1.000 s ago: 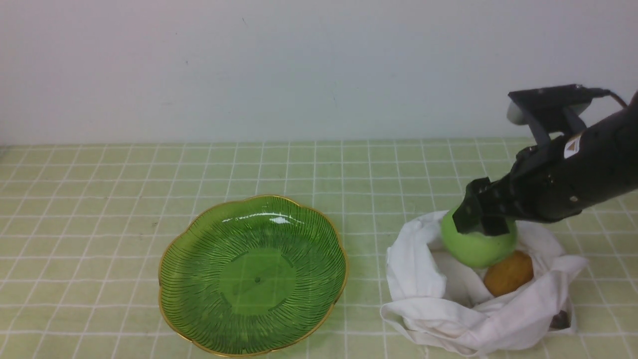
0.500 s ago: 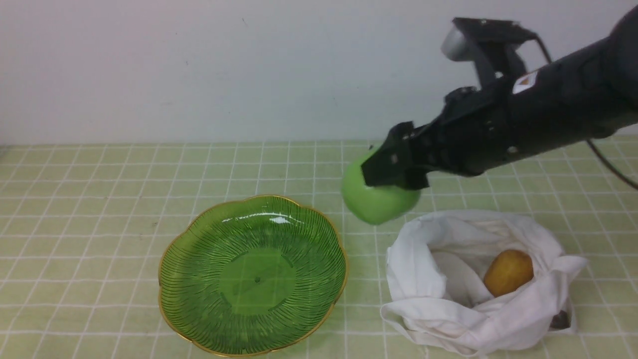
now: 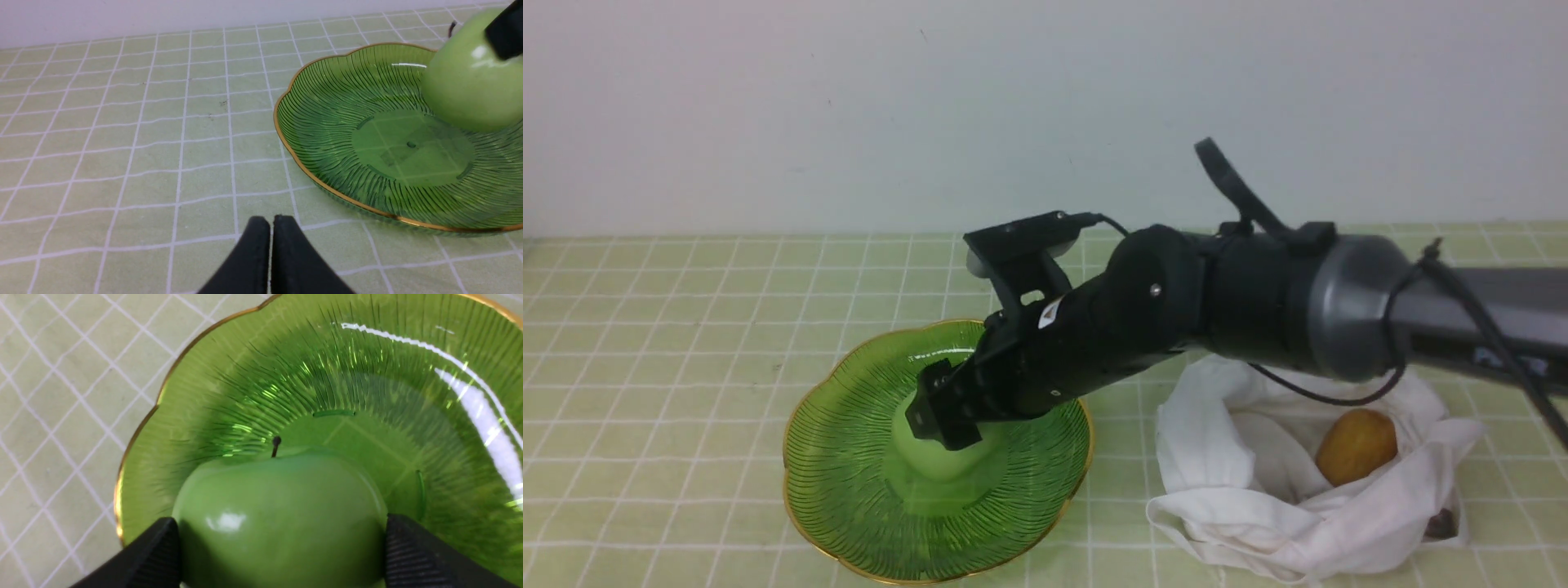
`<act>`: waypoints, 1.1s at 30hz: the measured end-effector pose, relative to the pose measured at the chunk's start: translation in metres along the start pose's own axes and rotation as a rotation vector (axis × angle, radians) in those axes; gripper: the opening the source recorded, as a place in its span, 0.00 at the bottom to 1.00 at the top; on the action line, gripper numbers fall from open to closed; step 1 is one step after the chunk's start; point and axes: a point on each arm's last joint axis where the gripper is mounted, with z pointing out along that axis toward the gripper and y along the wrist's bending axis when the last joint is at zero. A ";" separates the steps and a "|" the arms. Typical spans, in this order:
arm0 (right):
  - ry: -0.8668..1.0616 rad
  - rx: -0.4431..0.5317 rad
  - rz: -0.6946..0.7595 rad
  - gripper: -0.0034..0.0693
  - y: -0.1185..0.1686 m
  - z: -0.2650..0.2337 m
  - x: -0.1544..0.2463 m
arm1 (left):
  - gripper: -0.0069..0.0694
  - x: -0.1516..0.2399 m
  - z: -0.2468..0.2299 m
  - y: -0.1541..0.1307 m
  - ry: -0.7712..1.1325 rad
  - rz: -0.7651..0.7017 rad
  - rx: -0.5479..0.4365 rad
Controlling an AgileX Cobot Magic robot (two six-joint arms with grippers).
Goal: Take the fruit out of the bag on the green coffee tablecloth and place them on the plate.
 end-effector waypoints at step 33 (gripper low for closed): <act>0.043 0.158 -0.049 0.48 0.003 -0.107 -0.039 | 0.08 0.000 0.000 0.000 0.000 0.000 0.000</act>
